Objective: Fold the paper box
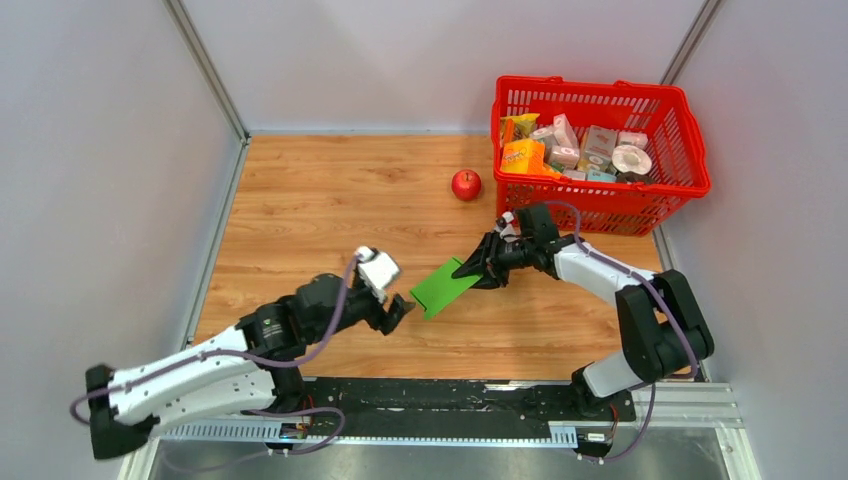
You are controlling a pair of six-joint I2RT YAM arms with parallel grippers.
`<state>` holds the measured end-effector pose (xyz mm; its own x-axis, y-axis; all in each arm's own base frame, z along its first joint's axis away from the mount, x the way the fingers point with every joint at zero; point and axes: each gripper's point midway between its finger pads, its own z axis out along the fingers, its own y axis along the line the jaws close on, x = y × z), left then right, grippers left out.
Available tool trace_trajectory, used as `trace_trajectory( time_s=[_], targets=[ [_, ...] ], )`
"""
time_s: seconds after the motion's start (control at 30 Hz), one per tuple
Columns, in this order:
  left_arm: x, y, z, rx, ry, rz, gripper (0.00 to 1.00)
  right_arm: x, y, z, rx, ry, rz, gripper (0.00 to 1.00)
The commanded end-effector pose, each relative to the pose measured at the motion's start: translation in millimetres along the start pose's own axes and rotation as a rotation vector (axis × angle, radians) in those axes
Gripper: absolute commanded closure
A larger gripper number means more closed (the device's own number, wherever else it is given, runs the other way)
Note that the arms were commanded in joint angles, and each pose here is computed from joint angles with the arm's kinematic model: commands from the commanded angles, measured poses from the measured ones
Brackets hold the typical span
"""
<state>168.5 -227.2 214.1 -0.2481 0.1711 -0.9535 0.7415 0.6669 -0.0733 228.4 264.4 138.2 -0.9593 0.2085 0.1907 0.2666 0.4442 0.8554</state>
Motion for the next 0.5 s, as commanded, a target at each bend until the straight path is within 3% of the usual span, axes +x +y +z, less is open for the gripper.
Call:
trace_trajectory(
  time_s=[0.0,0.17,0.47],
  targets=[
    [-7.1,-22.3,24.2,-0.022,0.036,0.432,0.25,-3.2,-5.3,4.3,0.028,-0.023,0.252,0.85],
    [6.8,-51.4,48.7,0.086,0.108,0.547,0.23,-7.4,-17.7,-3.2,0.093,-0.139,0.341,0.84],
    [29.7,-73.9,78.0,0.186,0.183,0.650,0.21,-0.2,-15.4,-14.7,0.066,-0.206,0.434,0.83]
  ],
)
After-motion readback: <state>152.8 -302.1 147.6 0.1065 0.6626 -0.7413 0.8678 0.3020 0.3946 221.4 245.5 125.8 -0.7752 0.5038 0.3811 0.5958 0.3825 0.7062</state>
